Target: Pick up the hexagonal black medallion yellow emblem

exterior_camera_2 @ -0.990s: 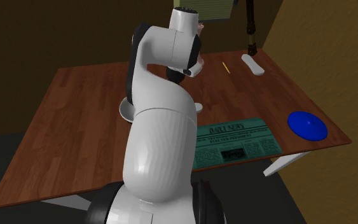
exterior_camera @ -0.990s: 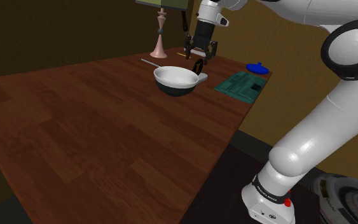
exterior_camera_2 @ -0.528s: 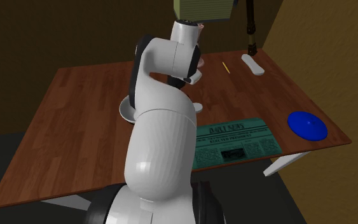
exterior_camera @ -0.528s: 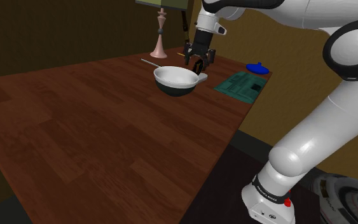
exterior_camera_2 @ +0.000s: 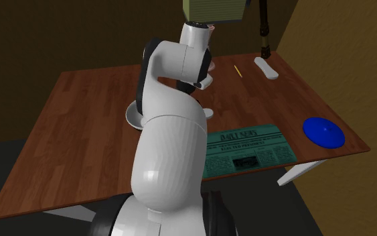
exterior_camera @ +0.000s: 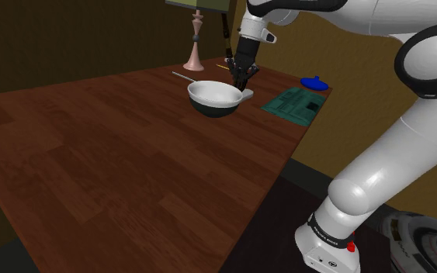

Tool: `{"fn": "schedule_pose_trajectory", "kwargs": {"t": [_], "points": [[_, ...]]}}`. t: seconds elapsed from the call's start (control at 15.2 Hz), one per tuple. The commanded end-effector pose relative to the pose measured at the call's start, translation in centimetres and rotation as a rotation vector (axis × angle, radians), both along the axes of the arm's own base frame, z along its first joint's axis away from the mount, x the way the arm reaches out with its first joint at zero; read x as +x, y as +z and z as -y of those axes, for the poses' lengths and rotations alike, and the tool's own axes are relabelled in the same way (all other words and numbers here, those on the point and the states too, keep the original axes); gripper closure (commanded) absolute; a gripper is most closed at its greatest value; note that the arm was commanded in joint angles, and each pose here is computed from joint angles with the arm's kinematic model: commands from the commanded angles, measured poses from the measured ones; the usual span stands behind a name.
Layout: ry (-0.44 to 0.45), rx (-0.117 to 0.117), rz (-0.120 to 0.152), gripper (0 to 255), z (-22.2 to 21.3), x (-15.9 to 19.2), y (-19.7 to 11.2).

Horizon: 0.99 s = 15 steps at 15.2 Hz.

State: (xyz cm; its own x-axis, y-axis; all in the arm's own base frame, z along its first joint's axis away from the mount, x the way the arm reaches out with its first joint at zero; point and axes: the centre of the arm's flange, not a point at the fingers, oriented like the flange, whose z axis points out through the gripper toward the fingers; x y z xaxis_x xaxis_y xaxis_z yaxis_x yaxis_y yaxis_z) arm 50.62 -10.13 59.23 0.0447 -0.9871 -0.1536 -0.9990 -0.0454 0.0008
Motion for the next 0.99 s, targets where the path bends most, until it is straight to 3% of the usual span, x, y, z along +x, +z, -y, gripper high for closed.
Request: {"fn": "schedule_pose_trajectory", "kwargs": {"t": [0.0,0.92], "points": [[0.0,0.0,0.0,255,0.0,0.0,0.0],[0.0,0.0,0.0,255,-0.1,0.0,6.9]]}}
